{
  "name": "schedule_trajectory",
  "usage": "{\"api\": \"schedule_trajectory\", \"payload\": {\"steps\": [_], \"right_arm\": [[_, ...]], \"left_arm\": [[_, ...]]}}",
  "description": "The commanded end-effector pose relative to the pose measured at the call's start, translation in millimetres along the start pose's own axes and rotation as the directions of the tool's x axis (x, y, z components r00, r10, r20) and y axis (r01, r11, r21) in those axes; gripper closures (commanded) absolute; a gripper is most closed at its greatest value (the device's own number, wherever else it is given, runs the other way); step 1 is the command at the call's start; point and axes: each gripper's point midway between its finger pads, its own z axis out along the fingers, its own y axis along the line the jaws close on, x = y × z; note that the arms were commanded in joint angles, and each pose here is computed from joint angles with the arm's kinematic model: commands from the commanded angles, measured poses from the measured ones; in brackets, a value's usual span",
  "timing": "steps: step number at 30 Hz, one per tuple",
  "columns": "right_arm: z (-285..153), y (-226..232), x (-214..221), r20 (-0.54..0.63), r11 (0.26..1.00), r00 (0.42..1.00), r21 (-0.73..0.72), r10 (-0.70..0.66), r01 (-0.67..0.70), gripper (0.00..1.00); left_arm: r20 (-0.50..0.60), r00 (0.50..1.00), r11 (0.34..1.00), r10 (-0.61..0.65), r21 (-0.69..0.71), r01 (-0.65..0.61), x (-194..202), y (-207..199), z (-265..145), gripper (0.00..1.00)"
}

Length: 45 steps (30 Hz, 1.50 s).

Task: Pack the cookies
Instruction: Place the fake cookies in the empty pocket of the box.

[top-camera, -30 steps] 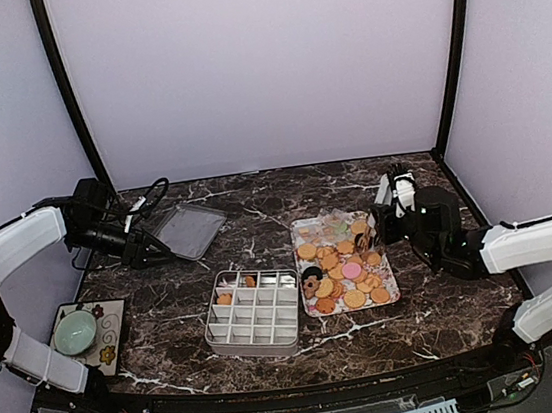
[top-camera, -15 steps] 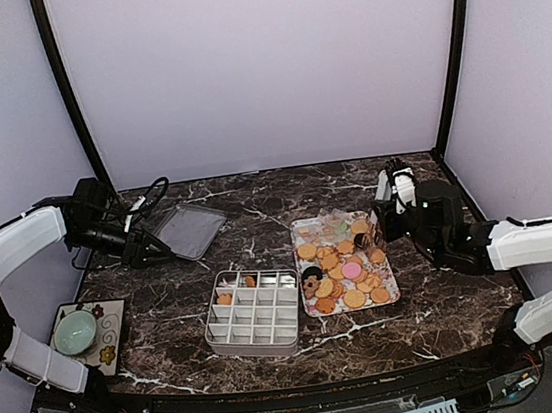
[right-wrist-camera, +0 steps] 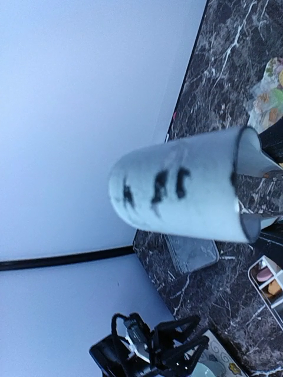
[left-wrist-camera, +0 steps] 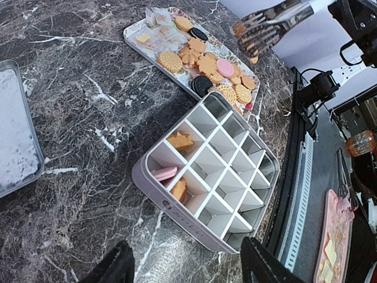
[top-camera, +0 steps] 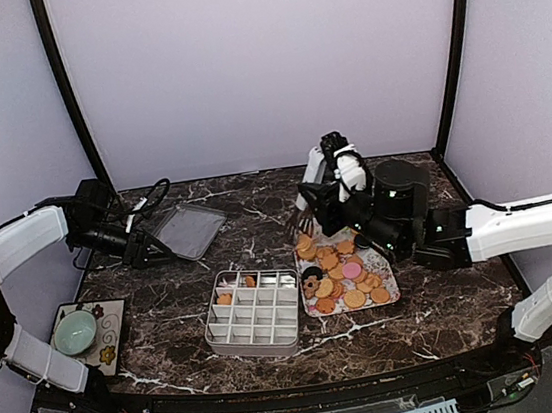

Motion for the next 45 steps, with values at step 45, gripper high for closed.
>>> {"api": "schedule_trajectory", "payload": {"steps": [45], "right_arm": [[48,88,55,-0.010,0.987,0.999,-0.153,0.039,-0.041,0.62]], "left_arm": [[0.013,1.000,1.000,-0.002,0.006,0.002,-1,-3,-6,0.37]]}}
